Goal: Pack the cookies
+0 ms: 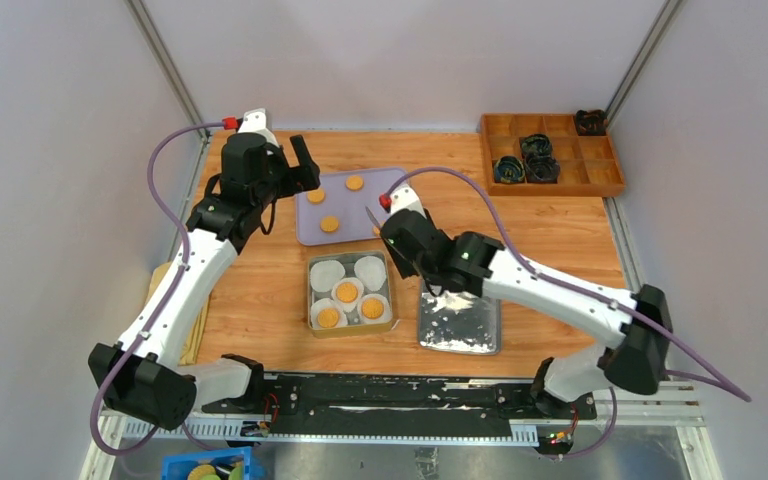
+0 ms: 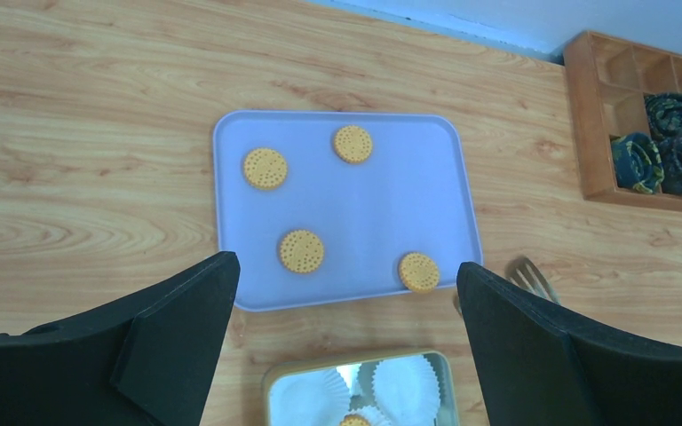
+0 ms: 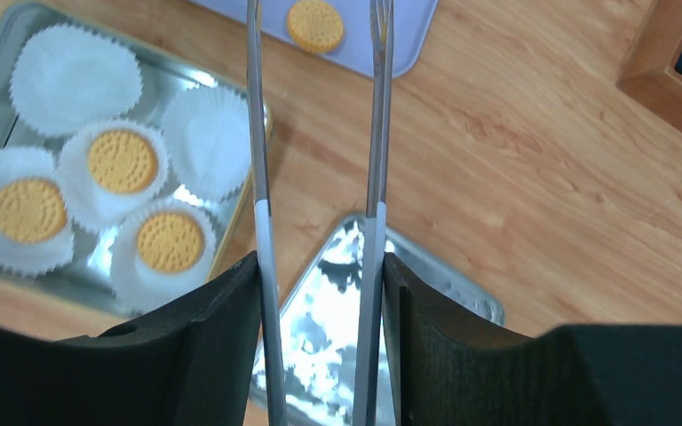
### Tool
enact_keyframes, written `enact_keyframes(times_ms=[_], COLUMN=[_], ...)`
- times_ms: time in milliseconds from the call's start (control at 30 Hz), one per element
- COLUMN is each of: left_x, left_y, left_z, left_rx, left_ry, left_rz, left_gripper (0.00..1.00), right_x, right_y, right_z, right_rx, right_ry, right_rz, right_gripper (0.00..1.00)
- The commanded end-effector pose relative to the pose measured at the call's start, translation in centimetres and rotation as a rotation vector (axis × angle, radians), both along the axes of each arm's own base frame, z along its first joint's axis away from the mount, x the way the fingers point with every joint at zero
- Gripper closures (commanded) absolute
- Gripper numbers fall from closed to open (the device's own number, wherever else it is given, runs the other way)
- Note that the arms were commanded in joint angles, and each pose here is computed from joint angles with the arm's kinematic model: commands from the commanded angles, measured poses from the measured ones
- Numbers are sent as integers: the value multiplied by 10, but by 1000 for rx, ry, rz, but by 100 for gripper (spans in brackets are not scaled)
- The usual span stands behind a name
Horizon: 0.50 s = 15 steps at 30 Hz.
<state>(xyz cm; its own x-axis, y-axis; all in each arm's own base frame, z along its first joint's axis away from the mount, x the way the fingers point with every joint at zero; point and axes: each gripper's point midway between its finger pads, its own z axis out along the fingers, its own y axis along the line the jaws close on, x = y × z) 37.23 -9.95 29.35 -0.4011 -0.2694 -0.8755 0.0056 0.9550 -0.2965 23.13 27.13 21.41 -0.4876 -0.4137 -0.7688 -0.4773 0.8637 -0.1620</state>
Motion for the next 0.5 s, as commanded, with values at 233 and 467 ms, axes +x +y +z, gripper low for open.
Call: enact_keyframes(times_ms=[233, 467], left_x=[6, 7], left_y=[8, 12], left_z=[14, 9], left_rx=[39, 65], left_ry=[-31, -23], left_rz=[21, 38], left_gripper=[0, 0], right_x=[105, 144], right_y=[60, 74], right_z=[-41, -72], right_rx=[12, 13], right_ry=[40, 97], right_rz=[31, 28], right_gripper=[48, 47])
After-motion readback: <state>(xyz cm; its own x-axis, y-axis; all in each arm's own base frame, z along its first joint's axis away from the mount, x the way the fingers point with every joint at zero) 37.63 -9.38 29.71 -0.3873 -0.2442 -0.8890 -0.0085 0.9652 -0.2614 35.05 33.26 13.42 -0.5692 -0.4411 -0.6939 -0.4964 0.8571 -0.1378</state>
